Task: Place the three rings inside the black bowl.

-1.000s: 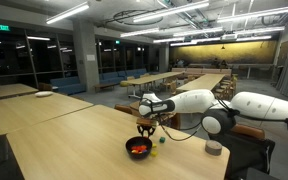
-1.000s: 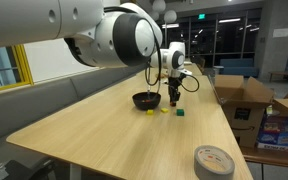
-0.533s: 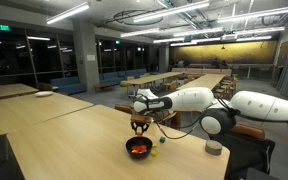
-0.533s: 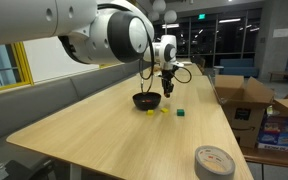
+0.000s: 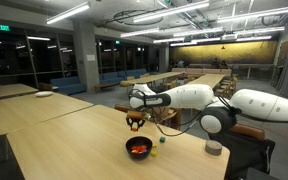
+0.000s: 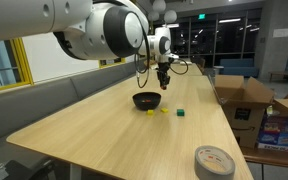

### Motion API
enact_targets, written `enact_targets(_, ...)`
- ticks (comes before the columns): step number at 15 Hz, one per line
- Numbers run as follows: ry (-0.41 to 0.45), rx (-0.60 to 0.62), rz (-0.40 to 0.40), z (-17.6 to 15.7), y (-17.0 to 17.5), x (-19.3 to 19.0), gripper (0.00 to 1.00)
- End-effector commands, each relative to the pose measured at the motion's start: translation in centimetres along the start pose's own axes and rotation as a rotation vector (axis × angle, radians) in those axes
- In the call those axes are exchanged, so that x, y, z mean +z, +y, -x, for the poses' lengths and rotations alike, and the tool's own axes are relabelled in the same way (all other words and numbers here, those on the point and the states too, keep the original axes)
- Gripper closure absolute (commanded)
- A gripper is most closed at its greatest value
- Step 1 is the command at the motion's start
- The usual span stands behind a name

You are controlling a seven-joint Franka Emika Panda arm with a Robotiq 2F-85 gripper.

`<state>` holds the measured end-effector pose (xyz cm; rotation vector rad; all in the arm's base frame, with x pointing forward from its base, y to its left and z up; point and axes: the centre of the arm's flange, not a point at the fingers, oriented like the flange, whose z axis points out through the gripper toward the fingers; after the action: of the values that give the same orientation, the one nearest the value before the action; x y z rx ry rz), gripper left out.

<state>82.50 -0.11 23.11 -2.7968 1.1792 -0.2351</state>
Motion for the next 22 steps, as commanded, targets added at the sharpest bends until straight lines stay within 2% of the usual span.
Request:
enact_targets(1,0.008,-0.075,0.007,0.9,-2.3,-3.2,0.82)
enact_targets(4,-0.009,-0.122,0.013,2.4,-2.8,-4.8,0.82)
enact_targets(10,-0.072,-0.192,0.052,5.1,-1.4,-6.2,0.82)
enact_targets(22,-0.241,-0.272,0.154,9.7,1.6,-4.3,0.82)
